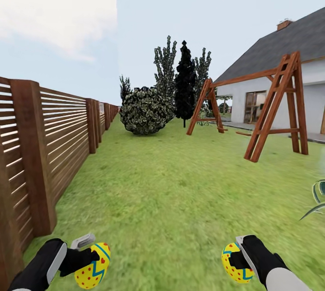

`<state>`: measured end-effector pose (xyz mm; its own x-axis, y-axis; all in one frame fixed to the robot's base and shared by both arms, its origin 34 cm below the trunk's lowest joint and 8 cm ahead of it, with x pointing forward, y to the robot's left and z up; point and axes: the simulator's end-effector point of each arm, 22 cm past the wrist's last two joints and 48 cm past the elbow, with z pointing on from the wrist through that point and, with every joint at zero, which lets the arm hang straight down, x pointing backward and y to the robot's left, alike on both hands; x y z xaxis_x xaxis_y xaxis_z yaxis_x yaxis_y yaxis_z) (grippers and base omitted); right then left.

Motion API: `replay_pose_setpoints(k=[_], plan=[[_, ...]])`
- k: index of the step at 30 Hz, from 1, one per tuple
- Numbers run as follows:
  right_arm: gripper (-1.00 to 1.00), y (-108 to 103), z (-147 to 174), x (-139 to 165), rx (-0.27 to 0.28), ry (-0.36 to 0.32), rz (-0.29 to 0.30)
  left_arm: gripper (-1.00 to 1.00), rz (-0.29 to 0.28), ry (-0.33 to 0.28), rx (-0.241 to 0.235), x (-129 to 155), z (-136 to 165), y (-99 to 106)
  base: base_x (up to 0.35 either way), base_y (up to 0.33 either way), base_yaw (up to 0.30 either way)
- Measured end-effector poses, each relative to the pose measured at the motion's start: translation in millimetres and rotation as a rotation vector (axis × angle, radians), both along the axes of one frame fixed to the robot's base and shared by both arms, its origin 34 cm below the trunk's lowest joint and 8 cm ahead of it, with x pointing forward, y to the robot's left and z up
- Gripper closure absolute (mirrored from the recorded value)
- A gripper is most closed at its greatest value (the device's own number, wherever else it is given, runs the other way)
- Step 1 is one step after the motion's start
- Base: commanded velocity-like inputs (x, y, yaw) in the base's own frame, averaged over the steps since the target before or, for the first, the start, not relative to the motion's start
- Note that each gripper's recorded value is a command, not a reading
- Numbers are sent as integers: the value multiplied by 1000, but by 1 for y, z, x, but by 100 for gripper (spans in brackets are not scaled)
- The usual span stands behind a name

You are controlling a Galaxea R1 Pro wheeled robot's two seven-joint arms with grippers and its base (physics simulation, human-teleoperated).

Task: Take the three Easter eggs out of the wicker basket on the lawn in the garden, then place them on the lawn next to a single tree (choose any tree) so that all three eggs are next to the same tree and none are left in the basket.

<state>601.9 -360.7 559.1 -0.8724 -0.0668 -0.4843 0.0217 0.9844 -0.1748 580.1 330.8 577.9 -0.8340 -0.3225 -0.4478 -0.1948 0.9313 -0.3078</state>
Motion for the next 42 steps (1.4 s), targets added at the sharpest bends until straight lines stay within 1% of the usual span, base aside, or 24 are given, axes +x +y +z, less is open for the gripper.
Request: replay_pose_setpoints(k=[3,6,16,25,38,42], plan=[[100,0,0,0,1,0,-1,100,0,0,0,0,0,0,345,0,-65],[100,0,1,0,2,-1,1,100,-1,-1,-1,0,0,-1,256,0,-260],[100,0,3,1,3,-5,0,100,-1,-11,-2,2,4,-1,32,5,-282],[100,1,3,1,3,-7,1,100,-4,-12,-6,2,5,-5,332,5,-30],[100,0,4,1,3,-8,0,100,-3,-13,-7,2,5,-5,345,0,-285],[100,-1,3,1,3,-7,-2,100,-3,-12,-7,2,4,-5,99,0,-296]])
